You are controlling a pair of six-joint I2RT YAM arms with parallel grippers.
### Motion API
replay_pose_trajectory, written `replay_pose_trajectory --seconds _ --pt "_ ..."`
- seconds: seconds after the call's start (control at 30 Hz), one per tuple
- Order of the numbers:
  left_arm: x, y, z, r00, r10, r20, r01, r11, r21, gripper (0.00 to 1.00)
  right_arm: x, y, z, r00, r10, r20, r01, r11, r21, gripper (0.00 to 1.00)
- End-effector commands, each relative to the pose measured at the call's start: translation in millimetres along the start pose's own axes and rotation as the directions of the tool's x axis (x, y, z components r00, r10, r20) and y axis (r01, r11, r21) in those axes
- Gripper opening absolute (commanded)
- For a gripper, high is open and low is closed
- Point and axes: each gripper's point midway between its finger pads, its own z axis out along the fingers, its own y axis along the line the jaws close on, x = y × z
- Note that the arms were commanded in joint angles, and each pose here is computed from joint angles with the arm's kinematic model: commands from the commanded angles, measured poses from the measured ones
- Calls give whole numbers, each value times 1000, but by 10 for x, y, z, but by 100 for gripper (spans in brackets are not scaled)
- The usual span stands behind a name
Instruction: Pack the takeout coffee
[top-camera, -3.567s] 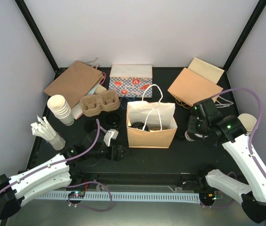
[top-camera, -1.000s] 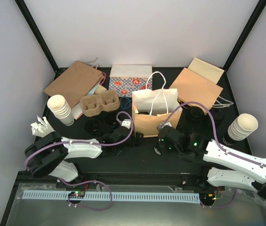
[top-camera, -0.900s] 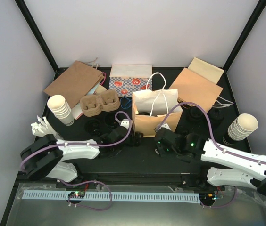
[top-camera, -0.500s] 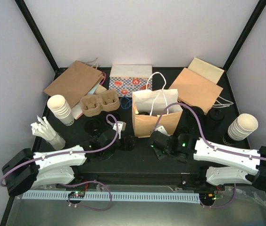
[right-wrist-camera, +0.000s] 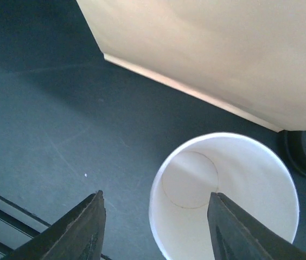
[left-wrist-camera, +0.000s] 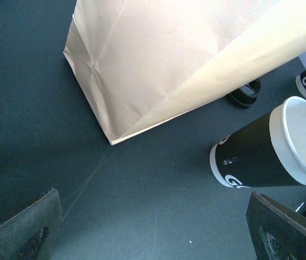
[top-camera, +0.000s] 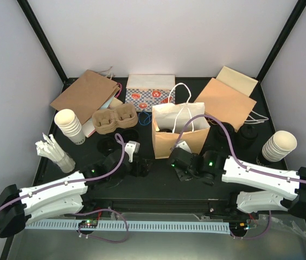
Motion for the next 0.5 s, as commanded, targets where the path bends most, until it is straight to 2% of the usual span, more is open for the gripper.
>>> replay_pose_trajectory --seconds 0.0,0.13,0.23,0.47 --pt "-141 -129 -152 999 41 5 -41 999 12 96 -232 -11 -259 996 5 89 -3 1000 -18 60" --pt "-229 -139 -253 998 51 37 -51 999 8 97 -348 -85 -414 990 9 144 -8 1000 -6 91" --pt "-288 -131 -337 997 52 65 -52 999 3 98 -424 -250 -472 984 52 169 -57 998 26 97" --pt "-392 -155 -548 993 93 67 -92 996 -9 99 -392 -859 -376 939 299 173 -310 950 42 98"
